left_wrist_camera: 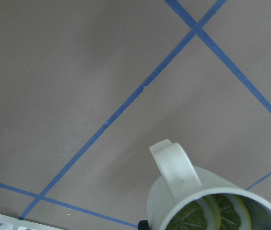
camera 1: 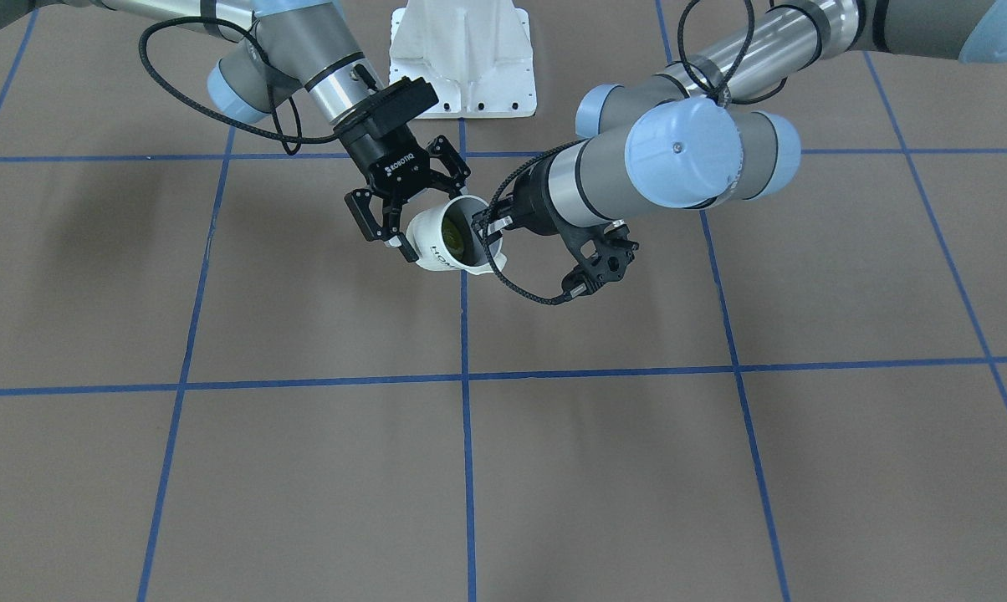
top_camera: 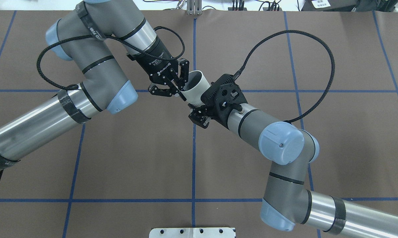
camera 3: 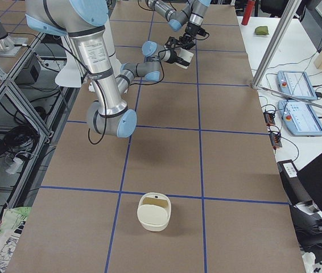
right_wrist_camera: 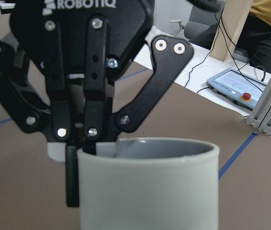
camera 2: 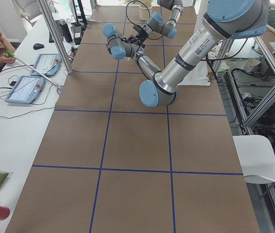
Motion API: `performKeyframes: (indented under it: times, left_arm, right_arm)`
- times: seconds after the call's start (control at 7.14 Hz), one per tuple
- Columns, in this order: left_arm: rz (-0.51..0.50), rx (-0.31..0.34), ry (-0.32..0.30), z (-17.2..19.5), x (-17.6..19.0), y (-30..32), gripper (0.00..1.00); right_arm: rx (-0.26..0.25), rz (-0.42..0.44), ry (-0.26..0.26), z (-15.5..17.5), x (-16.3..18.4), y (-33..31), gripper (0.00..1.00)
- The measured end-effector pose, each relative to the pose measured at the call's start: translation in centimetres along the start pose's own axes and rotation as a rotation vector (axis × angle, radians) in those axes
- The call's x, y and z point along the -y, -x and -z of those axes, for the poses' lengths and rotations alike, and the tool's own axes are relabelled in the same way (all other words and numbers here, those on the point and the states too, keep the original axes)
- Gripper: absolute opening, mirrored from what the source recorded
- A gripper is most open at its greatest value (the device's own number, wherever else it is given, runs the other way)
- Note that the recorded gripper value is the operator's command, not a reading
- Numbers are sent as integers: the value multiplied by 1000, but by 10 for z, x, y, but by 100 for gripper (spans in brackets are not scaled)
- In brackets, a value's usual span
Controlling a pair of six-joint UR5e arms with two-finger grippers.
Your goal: Left arm hands cup to right arm to dump lemon
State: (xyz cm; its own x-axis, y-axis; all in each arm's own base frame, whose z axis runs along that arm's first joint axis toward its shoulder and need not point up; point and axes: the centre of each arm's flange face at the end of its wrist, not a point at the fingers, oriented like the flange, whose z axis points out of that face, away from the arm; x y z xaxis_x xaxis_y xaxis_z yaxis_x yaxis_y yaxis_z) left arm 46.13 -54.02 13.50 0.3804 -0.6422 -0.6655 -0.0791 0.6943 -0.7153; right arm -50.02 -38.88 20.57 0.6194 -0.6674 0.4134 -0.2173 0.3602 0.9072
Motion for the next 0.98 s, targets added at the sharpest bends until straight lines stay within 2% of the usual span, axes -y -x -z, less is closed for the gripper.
performKeyframes:
  times: [0.42,0.56,0.7,0.98]
  left_arm:
    - [-6,0,4,-1,-4,-2,0]
    - [-8,0,4,-1,-4,-2,46]
    - [-14,-1,6,-2,-4,-2,99]
    - [-78,-28,9,-3,-6,2,100]
  right_arm:
    - [-2,3,4,-3,-4,-1,98]
    - [-3,2,5,-3,-4,-1,37]
    - [-4,-3,4,-4,-2,-1,0]
    - [-13,-17,27,-5,1,1,0]
